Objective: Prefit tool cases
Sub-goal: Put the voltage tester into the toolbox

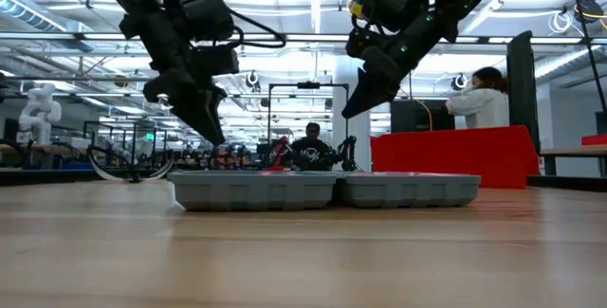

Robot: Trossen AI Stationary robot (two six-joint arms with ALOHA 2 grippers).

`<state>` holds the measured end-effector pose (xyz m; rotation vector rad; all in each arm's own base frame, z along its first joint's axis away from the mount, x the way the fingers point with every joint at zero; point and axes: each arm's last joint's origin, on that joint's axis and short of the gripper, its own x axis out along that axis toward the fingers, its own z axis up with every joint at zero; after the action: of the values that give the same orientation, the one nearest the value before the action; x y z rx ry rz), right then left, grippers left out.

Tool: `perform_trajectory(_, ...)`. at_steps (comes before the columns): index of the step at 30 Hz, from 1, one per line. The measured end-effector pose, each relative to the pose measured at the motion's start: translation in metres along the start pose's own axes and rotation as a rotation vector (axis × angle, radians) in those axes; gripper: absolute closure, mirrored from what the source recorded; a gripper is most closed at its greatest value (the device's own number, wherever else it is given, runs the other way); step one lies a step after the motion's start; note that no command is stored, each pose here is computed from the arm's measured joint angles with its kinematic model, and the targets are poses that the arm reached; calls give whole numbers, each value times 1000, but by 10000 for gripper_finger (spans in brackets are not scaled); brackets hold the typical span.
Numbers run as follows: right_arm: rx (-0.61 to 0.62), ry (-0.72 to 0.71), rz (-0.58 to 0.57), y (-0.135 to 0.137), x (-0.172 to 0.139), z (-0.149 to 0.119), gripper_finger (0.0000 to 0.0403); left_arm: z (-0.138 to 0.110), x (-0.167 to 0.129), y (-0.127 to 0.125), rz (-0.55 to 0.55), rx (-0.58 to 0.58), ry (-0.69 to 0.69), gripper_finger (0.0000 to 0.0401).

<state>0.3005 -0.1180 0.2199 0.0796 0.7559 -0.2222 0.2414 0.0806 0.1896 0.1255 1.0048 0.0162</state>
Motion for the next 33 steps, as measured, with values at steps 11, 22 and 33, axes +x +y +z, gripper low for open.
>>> perform_trajectory(11,49,0,5,2,0,0,268,-16,24,-3,-80,-51,87,331)
perform_trajectory(22,6,-2,45,20,1,2,268,-31,68,3,-100,-96,189,331)
perform_trajectory(33,-15,0,67,30,2,2,268,-21,46,-3,-134,-111,154,381)
